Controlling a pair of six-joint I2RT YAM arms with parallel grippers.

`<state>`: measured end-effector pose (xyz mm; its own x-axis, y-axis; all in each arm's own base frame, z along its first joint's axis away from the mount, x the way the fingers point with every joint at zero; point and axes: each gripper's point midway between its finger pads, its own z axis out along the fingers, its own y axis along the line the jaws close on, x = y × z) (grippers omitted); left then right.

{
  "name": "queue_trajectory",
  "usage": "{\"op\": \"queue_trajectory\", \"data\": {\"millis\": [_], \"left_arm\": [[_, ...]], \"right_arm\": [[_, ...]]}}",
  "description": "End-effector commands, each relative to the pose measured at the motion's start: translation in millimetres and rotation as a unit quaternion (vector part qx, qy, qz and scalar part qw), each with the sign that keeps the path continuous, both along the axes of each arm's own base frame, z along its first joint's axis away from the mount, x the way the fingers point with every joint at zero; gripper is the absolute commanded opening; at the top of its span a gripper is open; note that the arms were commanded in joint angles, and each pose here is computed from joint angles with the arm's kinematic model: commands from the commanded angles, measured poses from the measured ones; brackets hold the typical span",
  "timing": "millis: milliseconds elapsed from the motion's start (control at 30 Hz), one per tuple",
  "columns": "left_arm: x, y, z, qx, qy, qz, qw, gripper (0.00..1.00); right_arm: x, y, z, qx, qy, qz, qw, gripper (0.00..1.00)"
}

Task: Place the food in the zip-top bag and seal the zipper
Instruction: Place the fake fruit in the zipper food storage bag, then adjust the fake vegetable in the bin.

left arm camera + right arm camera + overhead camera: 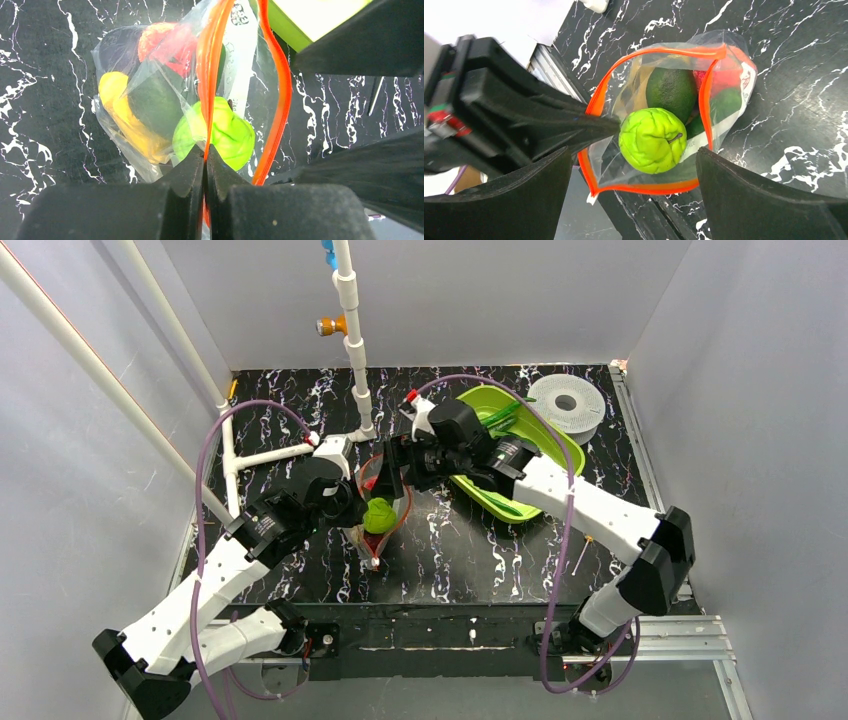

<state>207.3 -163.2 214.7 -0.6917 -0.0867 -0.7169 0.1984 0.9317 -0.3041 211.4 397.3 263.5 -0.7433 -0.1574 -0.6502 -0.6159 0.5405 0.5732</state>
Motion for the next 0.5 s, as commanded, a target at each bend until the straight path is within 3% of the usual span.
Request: {"op": "queue_trajectory", "data": {"millis": [0,167,367,467], "left_arm": [[3.0,4.9,12.1,-0.002,-0.007,0.023,1.000,0.00],[4.7,11.3,27.3,0.007,-0.012,0.037,0.999,0.00],[3.4,1.7,78.6,-0.037,-0.030,0.026,0.999,0.00],[9.1,-2.5,72.3,-0.033,-0.028,0.027,0.999,0.00]], "right_arm": [[10.9,-23.2,39.2,0.022,-0.047,-0.021,0.998,0.98],[53.1,-64.2,37.8,0.017,-0.052,-0.111,0.992,0.98],[127.5,-134.5,0.7,-0.022,-0.026,-0.241,0.970,0.97],[164.2,-160.7,-20.3,-0.048,-0.023,-0.278,0.959,0.97]]}}
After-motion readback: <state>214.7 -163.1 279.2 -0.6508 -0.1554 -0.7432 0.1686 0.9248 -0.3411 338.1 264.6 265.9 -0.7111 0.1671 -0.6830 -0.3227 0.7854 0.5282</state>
